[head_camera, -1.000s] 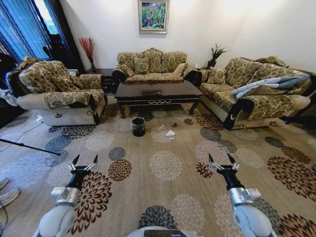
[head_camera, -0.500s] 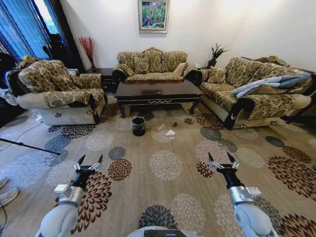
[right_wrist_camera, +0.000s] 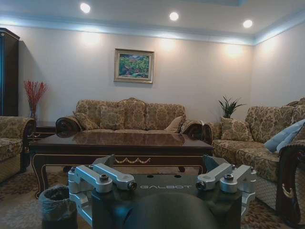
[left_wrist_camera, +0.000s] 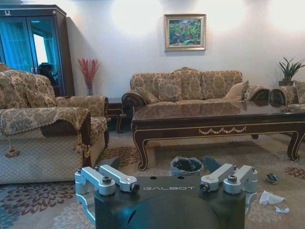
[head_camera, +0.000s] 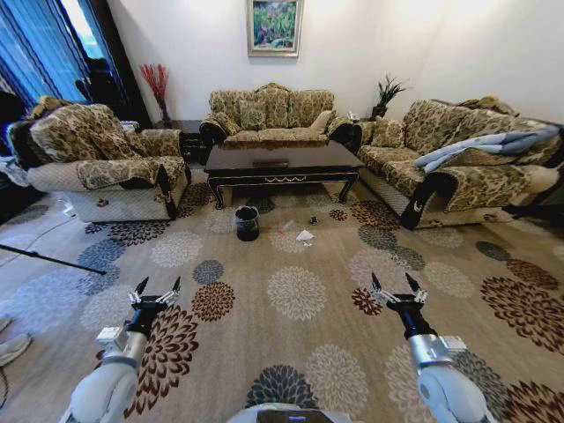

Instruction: Move to the front of the table and pick up the trash from the floor, then place it into the trash bin.

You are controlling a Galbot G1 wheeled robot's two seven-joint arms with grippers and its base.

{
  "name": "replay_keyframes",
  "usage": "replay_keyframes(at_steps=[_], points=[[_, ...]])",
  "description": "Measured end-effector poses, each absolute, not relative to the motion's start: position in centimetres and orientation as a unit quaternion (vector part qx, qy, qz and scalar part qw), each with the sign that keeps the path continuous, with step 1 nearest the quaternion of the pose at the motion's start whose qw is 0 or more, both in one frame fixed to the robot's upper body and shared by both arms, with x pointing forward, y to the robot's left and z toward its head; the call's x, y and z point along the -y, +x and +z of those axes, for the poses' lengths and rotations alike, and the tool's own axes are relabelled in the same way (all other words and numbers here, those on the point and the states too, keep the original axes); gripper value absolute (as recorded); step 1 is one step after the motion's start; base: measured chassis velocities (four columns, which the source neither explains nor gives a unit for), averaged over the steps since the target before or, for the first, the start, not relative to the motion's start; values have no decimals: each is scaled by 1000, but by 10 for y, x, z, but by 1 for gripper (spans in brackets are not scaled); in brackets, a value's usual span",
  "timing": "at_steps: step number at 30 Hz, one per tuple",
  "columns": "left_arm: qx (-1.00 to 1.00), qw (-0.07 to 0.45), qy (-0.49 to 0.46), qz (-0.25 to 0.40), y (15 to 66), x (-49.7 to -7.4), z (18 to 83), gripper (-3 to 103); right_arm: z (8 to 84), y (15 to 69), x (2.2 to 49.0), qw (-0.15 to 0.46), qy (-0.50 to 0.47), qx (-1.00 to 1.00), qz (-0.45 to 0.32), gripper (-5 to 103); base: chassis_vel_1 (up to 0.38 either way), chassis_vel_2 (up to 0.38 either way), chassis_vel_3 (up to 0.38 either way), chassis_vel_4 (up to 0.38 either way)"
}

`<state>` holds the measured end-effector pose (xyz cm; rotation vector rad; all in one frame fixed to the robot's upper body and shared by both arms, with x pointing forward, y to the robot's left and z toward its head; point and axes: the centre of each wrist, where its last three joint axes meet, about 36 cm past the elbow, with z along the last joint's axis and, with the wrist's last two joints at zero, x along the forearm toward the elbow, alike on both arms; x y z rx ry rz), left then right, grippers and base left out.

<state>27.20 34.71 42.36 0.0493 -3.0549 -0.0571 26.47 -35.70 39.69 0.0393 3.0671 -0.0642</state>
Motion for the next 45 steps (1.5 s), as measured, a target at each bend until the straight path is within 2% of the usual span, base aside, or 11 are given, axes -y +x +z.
replay_keyframes(at_steps=[6, 45], points=[[998, 57, 20, -17, 272, -344, 422, 100, 398, 262, 355, 38, 10, -999, -23, 100, 0, 0, 0, 0], [997, 33, 46, -55, 269, -343, 422, 100, 366, 248, 337, 16, 0, -999, -37, 100, 0, 0, 0, 0]])
